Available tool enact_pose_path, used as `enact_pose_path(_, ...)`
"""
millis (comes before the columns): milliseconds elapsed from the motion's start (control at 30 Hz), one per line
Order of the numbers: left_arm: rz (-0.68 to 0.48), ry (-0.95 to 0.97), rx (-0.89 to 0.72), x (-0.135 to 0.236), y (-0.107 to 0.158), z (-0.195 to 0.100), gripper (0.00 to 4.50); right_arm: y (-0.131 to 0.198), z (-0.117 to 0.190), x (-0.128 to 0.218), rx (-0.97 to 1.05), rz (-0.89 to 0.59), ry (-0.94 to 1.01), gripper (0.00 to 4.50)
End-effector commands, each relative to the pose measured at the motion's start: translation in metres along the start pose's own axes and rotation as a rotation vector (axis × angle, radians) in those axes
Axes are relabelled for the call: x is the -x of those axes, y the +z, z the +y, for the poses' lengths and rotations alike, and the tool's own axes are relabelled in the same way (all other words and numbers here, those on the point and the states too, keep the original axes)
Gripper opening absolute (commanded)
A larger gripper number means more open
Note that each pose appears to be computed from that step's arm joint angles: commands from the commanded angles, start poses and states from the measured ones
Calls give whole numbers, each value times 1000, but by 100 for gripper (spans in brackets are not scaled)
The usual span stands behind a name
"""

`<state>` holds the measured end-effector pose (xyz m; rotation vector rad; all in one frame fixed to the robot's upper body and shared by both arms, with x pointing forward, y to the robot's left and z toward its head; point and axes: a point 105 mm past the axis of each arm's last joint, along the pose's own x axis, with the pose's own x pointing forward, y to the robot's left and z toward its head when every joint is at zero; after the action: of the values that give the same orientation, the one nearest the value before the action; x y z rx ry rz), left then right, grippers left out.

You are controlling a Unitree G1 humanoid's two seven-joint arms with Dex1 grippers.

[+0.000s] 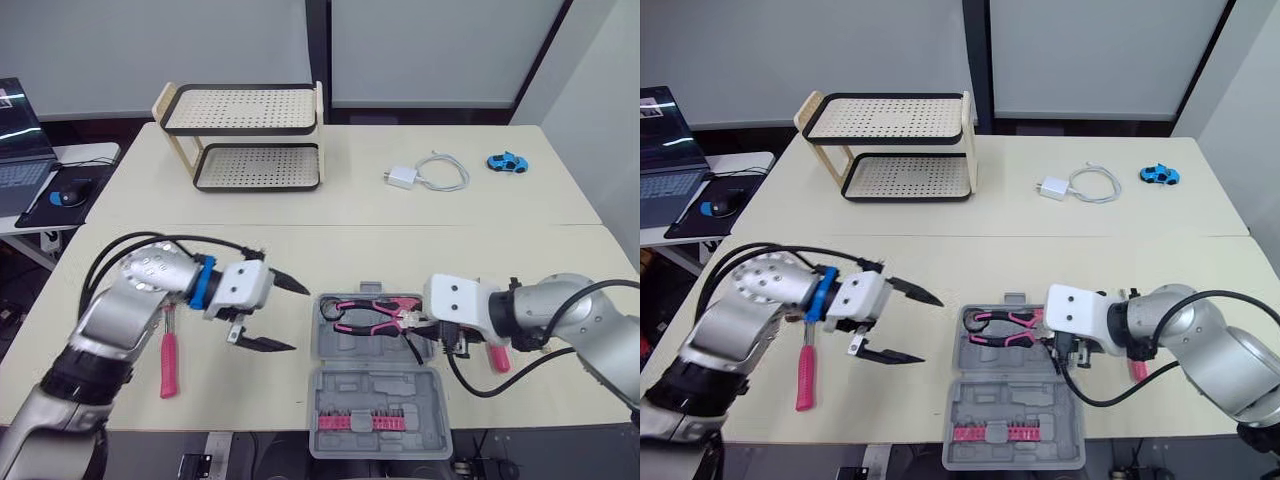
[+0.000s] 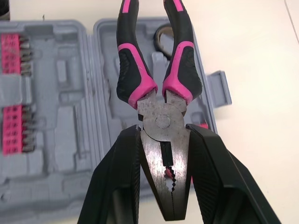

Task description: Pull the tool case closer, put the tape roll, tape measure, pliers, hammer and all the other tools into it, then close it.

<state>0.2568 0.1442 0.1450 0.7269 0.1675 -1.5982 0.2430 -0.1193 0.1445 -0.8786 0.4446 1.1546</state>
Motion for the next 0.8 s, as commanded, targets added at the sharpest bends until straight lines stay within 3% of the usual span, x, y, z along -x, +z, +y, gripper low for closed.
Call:
enact_pose_path(33,-24,34,-41,8,11,-9,450,7,-4,5,62,-8,14,117)
enact_pose_path(300,26,55,-1,12,-6,-30,450,11,-12,-21,103,19,54,117)
enact_pose_path(800,36,82,9,9,-10,-28,450,2,1,-59,156,32,97,117)
